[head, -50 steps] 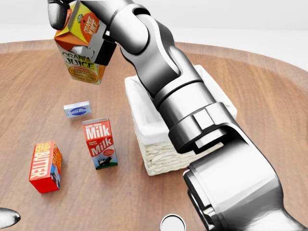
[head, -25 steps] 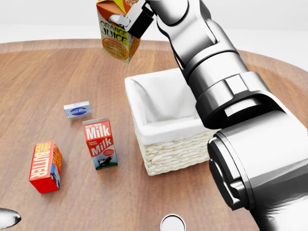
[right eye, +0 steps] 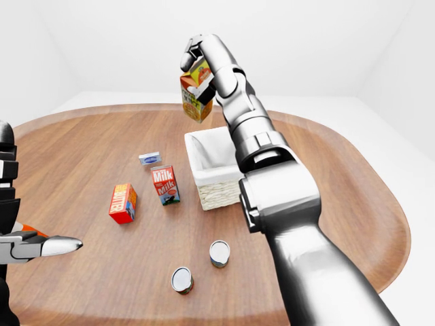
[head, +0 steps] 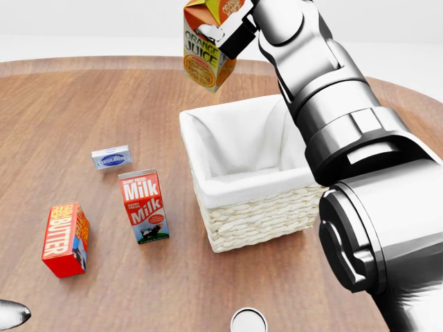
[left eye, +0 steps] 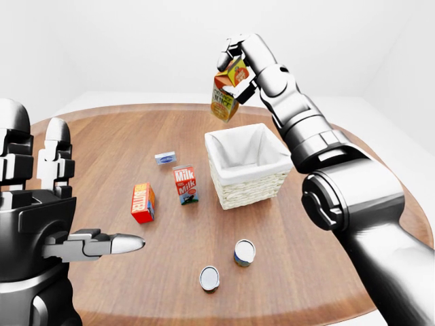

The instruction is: Pick up the orange juice, and put it in the basket.

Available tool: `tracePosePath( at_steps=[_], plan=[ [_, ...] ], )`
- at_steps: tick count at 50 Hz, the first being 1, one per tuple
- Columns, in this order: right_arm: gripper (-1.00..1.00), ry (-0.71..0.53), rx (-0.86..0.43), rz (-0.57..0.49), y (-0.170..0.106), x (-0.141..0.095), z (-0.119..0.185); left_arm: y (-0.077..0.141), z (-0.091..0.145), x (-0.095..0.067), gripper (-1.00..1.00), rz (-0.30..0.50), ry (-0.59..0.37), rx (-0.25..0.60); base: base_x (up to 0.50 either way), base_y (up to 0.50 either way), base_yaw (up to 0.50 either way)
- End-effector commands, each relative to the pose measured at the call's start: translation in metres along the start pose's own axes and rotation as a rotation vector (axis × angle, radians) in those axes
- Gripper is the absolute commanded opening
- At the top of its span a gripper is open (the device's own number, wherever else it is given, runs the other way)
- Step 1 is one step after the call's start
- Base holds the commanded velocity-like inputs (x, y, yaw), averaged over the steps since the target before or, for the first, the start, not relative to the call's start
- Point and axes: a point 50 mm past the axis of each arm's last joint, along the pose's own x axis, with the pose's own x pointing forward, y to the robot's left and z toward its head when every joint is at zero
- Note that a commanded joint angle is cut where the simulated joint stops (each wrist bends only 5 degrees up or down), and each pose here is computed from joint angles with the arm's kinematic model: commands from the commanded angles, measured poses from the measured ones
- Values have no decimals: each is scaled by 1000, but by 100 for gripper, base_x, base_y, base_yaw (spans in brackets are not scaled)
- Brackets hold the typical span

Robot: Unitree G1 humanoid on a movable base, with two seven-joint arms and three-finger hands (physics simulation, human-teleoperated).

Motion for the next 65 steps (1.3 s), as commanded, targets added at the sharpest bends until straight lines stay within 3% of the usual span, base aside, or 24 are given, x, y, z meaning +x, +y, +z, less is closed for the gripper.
tracePosePath(
  at_steps=[1,39,65],
  plan=[
    [-100,30,19,-86,-8,-1,-9,0,-1,0,100,-1,3,0,0,0,0],
    [-100,162,-28,-122,21,-15,-60,0,-2,1,100,0,5,-8,0,0,0],
    [-100,173,-100,-139,39,-24,-76,-1,-3,0,100,-4,12,-13,0,0,0]
  ],
)
